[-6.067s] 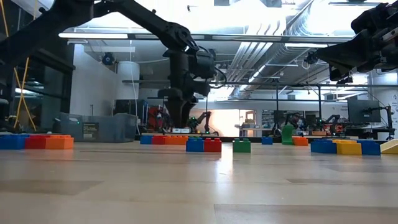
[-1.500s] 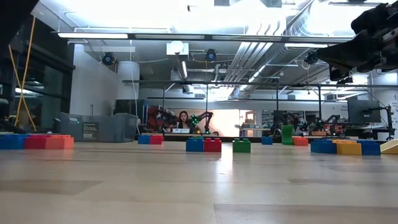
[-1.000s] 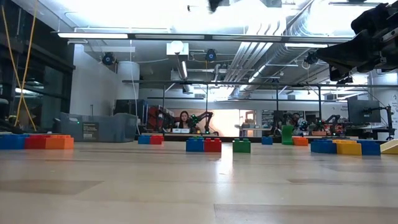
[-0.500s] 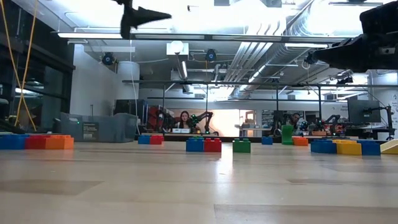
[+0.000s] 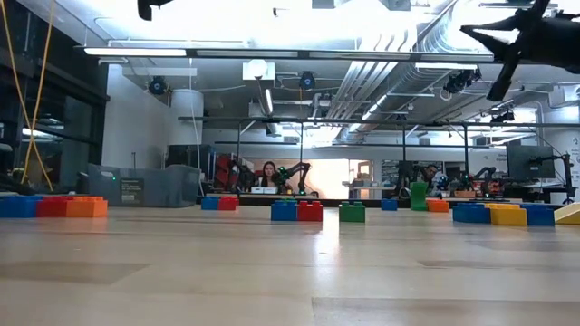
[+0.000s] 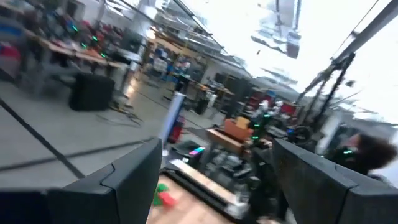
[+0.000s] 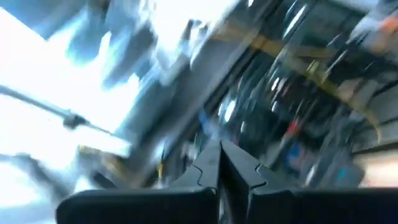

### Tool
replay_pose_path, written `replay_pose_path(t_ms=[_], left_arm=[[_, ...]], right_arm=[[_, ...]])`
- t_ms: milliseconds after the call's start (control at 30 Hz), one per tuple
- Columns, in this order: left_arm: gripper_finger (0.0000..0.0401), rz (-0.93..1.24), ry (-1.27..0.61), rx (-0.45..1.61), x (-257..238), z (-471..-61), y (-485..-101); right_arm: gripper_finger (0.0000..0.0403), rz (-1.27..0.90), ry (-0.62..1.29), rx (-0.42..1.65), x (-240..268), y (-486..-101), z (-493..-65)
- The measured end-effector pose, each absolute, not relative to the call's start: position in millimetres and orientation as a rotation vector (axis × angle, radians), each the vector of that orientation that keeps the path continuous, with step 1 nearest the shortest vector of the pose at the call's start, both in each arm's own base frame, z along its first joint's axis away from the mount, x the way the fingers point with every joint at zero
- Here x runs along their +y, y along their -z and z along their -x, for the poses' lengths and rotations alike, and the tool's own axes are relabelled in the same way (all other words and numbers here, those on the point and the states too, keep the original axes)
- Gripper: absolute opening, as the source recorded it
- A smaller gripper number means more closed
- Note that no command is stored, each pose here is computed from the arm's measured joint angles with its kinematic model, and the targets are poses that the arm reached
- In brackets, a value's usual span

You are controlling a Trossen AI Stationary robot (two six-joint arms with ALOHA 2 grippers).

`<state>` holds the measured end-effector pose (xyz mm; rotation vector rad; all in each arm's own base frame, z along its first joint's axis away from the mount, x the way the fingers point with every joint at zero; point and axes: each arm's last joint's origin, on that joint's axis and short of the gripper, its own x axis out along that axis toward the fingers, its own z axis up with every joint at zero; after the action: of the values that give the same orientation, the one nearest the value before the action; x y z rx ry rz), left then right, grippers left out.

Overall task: Sort blocks by size
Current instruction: Adjust the blue game piece and the other game piece to the center

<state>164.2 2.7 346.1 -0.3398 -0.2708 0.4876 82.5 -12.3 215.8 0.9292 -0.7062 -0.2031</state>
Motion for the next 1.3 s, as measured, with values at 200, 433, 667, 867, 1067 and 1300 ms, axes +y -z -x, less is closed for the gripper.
replay_pose_path(t_ms=[200,433,667,867,1067,1300], left_arm=[[0.0289,0.279,-0.466,-0.206,16,-134,-346],[0.0289,0.262,-0.479,-0.12,24,-113,-339],[0.0289,0.321,-0.491,-0.066,25,-107,-332],[0.0289,0.35,-0.494,-0.056,25,-110,-330],[0.0289,0.405,-0.495,-0.064,26,-111,-330],[0.0289,0.43,-0.497,-0.062,26,-113,-329]], right_arm=[[0.0002,-0.809,0.203,-0.718,-11,-273,-103],[0.0003,-0.533,0.44,-0.153,-16,-340,-184],[0.004,-0.627,0.743,0.893,-22,-327,-188],[0.0122,-0.746,0.901,1.255,-9,-276,-181],[0.0185,-0.897,1.064,1.269,-7,-217,-172],[0.0189,-1.086,1.112,1.194,-7,-173,-167]])
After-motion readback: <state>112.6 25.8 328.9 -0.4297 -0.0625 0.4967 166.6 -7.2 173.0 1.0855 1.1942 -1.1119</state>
